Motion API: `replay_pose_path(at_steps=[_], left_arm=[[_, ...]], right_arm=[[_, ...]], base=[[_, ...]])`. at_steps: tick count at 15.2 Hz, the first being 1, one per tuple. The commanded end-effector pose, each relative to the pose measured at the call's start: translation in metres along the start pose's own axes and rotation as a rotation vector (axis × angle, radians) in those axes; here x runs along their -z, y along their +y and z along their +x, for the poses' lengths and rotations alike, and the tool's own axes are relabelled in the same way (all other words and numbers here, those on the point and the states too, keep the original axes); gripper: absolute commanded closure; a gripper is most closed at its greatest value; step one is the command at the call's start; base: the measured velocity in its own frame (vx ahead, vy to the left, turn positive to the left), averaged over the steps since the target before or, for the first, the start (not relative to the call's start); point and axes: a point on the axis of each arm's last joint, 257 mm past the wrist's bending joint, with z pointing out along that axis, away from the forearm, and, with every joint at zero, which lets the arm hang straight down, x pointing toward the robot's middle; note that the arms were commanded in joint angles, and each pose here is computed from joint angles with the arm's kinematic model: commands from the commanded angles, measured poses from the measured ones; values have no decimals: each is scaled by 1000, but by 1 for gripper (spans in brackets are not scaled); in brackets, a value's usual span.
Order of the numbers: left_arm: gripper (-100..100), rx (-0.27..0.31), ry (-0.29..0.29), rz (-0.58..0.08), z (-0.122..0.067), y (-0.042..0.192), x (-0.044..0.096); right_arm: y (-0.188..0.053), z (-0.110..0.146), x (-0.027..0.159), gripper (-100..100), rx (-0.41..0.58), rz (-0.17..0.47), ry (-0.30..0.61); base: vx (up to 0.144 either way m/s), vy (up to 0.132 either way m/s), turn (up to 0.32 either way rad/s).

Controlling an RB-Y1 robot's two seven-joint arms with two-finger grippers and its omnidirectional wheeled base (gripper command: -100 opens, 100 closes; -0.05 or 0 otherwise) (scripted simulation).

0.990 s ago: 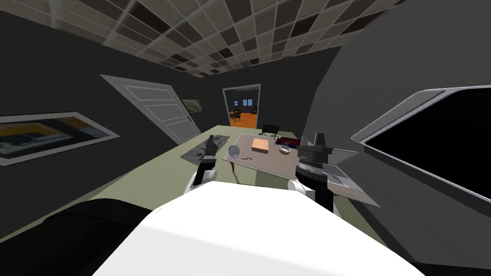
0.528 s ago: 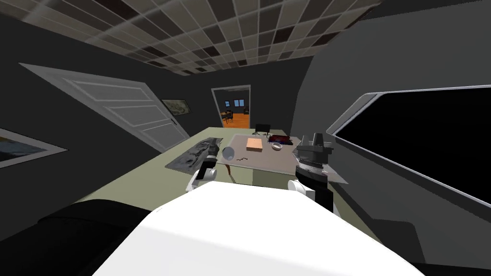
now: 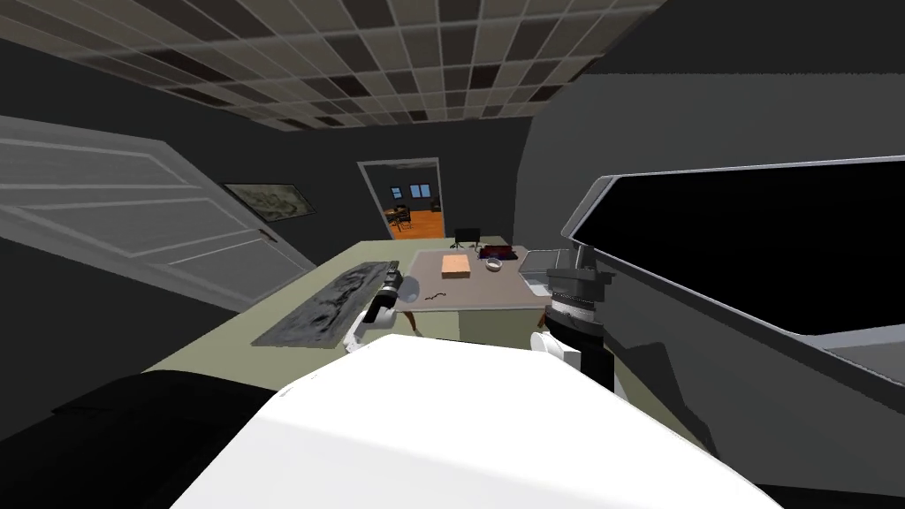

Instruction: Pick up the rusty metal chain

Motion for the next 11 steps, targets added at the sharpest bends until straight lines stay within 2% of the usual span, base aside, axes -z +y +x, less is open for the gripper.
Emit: replay_pose_path(at_steps=[1,2,5,7,8,10,11], left_arm=[[-100,16,-12,-75,-5,27,-4],[-100,16,-12,-75,-5,27,-4],[-100,52,-45,-180,-24,66,-9],[-100,53,-49,-213,-25,77,-7],[-100,73,-70,-261,-35,97,-7],[-100,74,-73,-285,-35,103,-6],[-100,96,-94,-327,-45,117,-7]], right_arm=[[0,0,0,0,0,0,0],[0,0,0,0,0,0,0],[0,0,0,0,0,0,0],[0,0,0,0,0,0,0],[0,0,0,0,0,0,0],[0,0,0,0,0,0,0],[0,0,0,0,0,0,0]], base=[[0,10,-325],[0,11,-55],[0,5,-340],[-1,18,-207],[-1,11,-263],[-2,14,-214],[-4,10,-319]])
